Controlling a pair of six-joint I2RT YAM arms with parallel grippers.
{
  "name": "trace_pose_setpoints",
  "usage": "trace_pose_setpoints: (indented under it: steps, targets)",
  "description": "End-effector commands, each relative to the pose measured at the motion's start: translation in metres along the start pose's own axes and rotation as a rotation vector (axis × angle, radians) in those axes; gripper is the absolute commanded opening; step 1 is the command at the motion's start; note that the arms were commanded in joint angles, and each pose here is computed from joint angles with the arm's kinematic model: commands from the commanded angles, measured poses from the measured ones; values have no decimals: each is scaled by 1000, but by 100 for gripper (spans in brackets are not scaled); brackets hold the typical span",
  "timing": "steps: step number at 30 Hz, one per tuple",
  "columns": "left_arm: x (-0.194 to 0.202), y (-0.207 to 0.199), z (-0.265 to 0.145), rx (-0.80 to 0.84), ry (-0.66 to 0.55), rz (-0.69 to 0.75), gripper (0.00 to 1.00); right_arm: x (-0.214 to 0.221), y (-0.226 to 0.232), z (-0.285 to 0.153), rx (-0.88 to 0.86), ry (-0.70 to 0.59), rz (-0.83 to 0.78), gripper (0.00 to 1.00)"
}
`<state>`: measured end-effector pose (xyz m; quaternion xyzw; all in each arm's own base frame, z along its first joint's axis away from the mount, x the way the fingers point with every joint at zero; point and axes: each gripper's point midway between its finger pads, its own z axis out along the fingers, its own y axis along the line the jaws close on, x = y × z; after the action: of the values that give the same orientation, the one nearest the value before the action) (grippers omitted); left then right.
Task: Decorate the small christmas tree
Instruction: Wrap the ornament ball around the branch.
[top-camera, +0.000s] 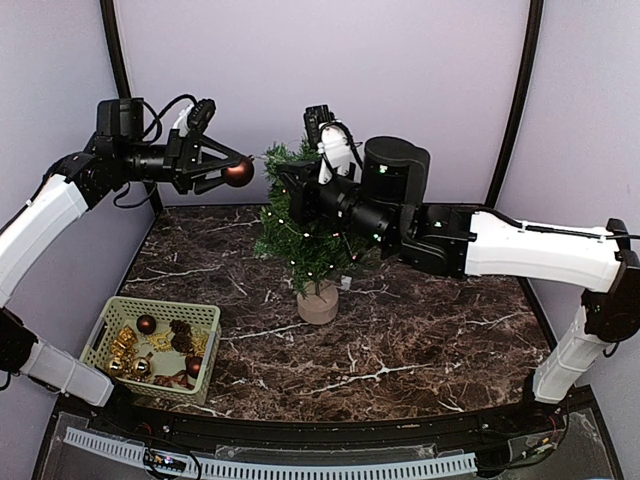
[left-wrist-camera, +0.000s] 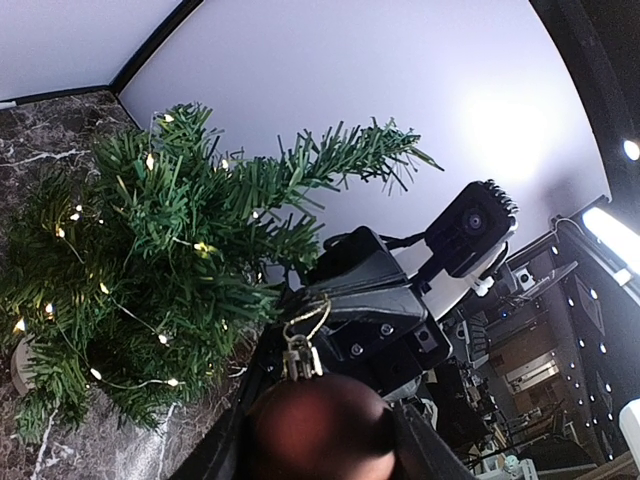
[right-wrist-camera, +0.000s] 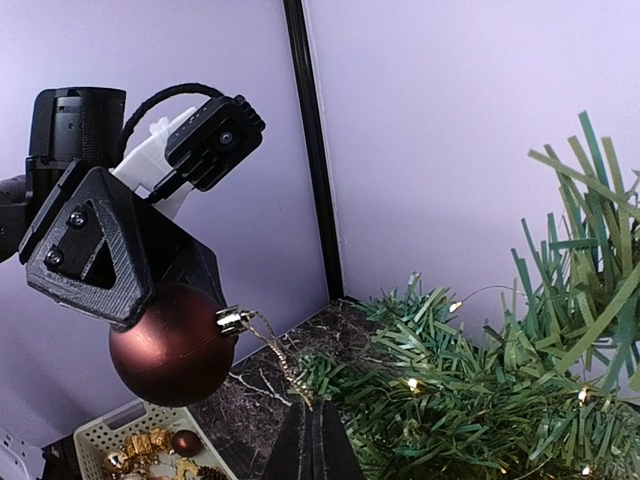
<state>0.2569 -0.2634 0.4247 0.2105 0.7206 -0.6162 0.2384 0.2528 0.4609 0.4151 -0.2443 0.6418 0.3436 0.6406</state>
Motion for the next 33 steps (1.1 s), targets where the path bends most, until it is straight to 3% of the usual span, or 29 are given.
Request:
trace_pose_setpoints:
  steps: [1,26,33]
  targets:
    - [-4,-13,-5,28,-15,66,39,-30,10,-2,-30,-74,19,0]
    - [0,16,3,-17,6,80,38,-8,1,11,38,-25,1,0]
    - [1,23,5,-29,9,26,38,-5,2,8,27,-13,22,0]
